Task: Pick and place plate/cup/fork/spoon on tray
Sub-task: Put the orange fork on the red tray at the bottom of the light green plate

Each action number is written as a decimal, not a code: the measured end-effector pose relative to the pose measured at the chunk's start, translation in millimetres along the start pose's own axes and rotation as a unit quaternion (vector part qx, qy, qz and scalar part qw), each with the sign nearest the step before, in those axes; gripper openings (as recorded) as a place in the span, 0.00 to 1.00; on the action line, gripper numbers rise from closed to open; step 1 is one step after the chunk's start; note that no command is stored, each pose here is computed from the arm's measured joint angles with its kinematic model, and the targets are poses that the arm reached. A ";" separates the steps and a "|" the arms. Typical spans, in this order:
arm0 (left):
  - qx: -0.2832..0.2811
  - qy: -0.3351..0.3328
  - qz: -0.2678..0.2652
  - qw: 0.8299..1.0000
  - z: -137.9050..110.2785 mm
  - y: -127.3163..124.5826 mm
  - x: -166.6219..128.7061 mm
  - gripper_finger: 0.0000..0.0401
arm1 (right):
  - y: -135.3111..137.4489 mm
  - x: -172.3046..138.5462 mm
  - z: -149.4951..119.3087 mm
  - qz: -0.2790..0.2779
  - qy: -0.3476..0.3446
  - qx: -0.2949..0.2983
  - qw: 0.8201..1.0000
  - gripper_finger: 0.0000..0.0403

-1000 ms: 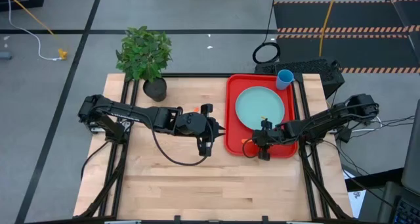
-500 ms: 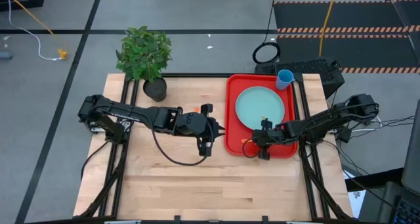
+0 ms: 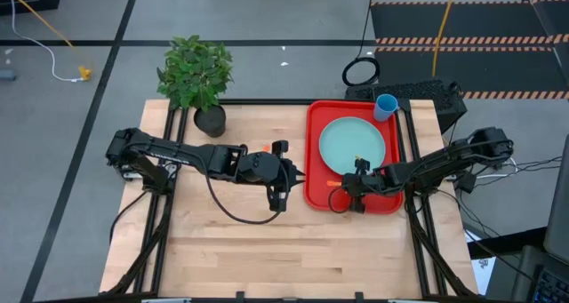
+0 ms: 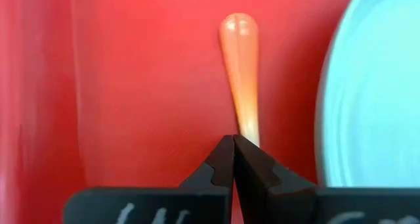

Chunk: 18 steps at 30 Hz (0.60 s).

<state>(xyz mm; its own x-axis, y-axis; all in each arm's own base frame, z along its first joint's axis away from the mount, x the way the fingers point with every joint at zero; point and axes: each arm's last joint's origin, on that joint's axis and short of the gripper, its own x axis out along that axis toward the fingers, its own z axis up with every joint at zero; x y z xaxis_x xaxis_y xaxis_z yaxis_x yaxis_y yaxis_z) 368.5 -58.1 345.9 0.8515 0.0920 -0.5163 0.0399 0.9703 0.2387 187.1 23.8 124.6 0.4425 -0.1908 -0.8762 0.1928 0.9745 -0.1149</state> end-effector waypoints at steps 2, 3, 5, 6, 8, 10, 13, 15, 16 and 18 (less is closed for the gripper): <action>0.000 0.000 0.000 1.000 0.0 0.0 0.0 0.18 | -0.1 0.0 0.1 0.000 0.000 -0.002 1.000 0.00; 0.000 0.000 0.000 1.000 0.0 0.0 0.0 0.18 | 0.0 0.0 0.1 0.001 0.000 -0.003 1.000 0.00; 0.000 0.000 0.000 1.000 0.0 -0.1 0.0 0.18 | 0.1 0.0 0.2 0.002 0.000 -0.003 1.000 0.00; 0.000 0.000 0.000 1.000 0.0 0.0 0.0 0.18 | 0.3 0.0 0.1 0.004 0.000 -0.004 1.000 0.00; 0.000 0.000 0.000 1.000 0.0 0.0 0.0 0.18 | 1.0 -0.4 0.3 0.016 0.001 -0.007 1.000 0.00; 0.000 0.000 0.000 1.000 0.0 -0.1 0.0 0.18 | 1.3 -1.6 0.5 0.029 0.001 -0.007 1.000 0.00; 0.000 0.000 0.000 1.000 0.0 -0.1 0.0 0.18 | 1.6 -5.2 1.5 0.045 -0.006 -0.006 0.999 0.00; 0.000 0.000 0.000 1.000 0.0 -0.1 0.0 0.18 | 0.8 -8.4 1.6 0.047 -0.010 0.000 0.999 0.00; 0.000 0.000 0.000 1.000 0.0 -0.1 0.0 0.18 | 0.2 -10.2 1.2 0.047 -0.010 0.004 0.999 0.00; 0.000 0.000 0.000 1.000 0.0 -0.1 0.0 0.18 | -1.3 -13.9 -0.6 0.047 -0.005 0.014 0.999 0.00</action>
<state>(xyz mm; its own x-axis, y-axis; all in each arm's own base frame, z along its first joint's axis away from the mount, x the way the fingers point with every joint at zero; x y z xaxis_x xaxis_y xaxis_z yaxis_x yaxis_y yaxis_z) 368.5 -58.2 345.8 0.8513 0.0917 -0.5166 0.0406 0.9701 0.2391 180.2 25.2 136.6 0.4690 -0.1007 -0.8775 0.1750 0.9844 -0.0195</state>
